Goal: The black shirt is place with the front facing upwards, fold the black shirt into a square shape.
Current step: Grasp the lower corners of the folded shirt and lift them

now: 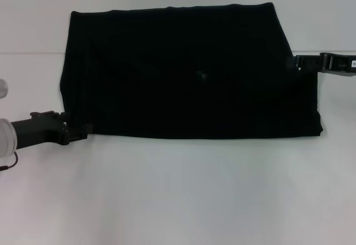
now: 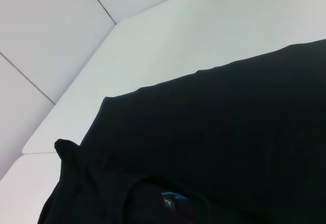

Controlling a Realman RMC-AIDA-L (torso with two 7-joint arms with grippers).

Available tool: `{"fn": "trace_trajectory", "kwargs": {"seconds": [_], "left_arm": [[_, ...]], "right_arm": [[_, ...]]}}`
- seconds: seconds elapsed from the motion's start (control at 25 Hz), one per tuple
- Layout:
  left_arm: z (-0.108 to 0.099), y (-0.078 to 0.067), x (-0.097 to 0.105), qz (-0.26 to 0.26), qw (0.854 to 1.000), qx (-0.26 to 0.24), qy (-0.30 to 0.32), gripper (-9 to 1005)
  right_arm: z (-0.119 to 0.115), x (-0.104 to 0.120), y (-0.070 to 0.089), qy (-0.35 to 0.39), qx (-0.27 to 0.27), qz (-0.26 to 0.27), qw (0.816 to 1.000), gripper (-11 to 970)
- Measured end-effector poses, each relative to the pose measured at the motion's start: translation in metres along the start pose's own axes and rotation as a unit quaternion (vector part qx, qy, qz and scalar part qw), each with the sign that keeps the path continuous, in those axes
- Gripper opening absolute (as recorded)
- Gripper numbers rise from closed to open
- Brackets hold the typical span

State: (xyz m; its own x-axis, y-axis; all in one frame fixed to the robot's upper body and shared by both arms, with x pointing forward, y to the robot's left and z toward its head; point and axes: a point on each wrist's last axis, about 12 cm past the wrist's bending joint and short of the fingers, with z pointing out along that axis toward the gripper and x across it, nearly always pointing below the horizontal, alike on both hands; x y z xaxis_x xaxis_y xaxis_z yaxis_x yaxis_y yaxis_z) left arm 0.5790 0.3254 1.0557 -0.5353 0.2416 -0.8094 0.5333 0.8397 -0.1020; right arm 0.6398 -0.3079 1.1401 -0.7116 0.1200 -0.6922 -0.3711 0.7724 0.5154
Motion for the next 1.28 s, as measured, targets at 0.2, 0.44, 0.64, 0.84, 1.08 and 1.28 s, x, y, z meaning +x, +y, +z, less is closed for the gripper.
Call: {"fn": "trace_trajectory", "kwargs": {"seconds": [0.2, 0.44, 0.64, 0.84, 1.08, 1.28], "left_arm": [[0.005, 0.002, -0.002, 0.006, 1.0, -0.009, 0.014, 726], [0.005, 0.004, -0.004, 0.011, 1.0, -0.009, 0.017, 713], [0.006, 0.011, -0.004, 0.006, 0.999, -0.032, 0.042, 652], [0.008, 0.011, -0.006, 0.008, 0.998, -0.037, 0.055, 546], [0.011, 0.007, -0.011, 0.015, 0.998, -0.022, 0.055, 419], [0.009, 0.006, -0.014, 0.016, 0.999, -0.009, 0.051, 212]], "right_arm": [[0.0, -0.001, -0.001, -0.003, 0.003, 0.003, 1.0, 724], [0.0, -0.001, -0.001, -0.004, 0.005, 0.006, 1.0, 722], [0.0, -0.001, -0.001, -0.005, 0.005, 0.007, 1.0, 720], [0.0, -0.001, -0.001, -0.005, 0.005, 0.007, 1.0, 718], [0.0, -0.001, -0.001, -0.005, 0.005, 0.007, 1.0, 715], [-0.001, -0.001, -0.003, -0.005, 0.008, 0.007, 1.0, 716]]}}
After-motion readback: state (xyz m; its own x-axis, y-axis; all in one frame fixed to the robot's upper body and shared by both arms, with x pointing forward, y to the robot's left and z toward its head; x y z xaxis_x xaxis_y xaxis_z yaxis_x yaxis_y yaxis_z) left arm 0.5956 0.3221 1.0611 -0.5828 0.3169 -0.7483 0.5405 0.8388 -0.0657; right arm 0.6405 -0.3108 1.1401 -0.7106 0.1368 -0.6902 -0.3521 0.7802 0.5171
